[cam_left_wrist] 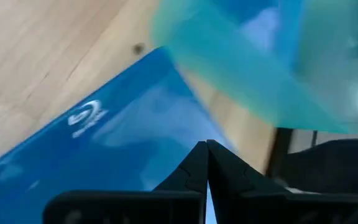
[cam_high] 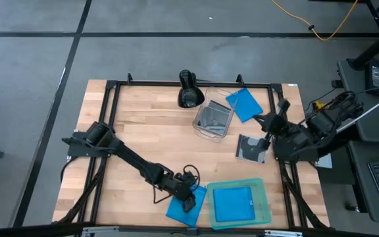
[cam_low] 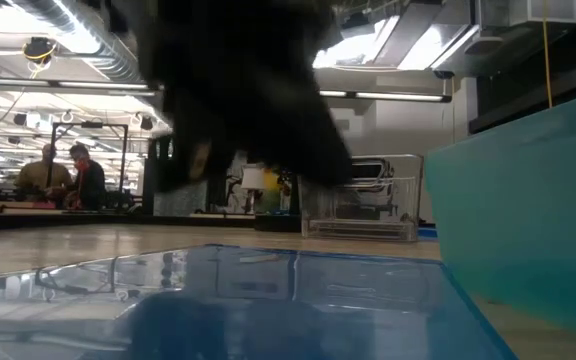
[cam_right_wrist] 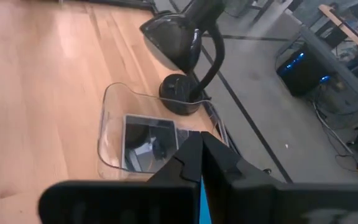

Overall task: Pick & place jewel cases by type
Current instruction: Put the bottom blue CD case into the light green bin

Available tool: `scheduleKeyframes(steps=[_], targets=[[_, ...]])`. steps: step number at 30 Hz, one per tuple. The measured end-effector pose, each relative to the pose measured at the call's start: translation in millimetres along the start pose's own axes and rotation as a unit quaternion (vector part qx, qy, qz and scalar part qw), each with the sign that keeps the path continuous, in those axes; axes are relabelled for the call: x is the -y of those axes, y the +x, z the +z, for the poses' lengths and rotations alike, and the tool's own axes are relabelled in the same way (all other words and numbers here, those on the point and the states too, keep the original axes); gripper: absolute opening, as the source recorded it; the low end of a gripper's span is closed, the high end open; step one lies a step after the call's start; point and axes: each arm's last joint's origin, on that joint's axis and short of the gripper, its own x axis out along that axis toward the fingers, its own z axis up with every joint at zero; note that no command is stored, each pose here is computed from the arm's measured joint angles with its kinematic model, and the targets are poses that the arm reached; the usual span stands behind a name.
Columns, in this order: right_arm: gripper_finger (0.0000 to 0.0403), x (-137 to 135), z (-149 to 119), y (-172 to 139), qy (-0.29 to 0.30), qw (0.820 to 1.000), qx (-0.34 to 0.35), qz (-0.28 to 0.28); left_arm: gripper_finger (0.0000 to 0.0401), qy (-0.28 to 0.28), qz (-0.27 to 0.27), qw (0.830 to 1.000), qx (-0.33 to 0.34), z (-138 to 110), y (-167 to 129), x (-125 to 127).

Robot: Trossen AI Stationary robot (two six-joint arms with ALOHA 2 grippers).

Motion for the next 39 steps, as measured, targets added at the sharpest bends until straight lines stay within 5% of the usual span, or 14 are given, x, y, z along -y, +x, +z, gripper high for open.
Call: scheduleKeyframes(steps=[15,20,30,39], targets=[[0.0004,19.1,-5.2,-8.4,0.002,1.0,0.013,0.012,0.0001,-0.016,0.149,0.988,-0.024,36.8,2.9,-52.9],[0.0007,2.1,-23.4,6.5,-0.001,1.0,0.002,0.024,0.0001,-0.013,0.194,0.981,-0.007,52.3,0.8,-69.5],[0.0005,-53.2,-69.2,53.3,0.066,0.987,-0.008,0.144,0.0001,-0.025,0.243,0.97,0.008,72.5,-2.5,-91.9],[0.0004,-52.2,-67.6,84.4,0.081,0.979,-0.003,0.187,0.0001,-0.02,0.258,0.966,0.004,88.4,-7.2,-106.5]])
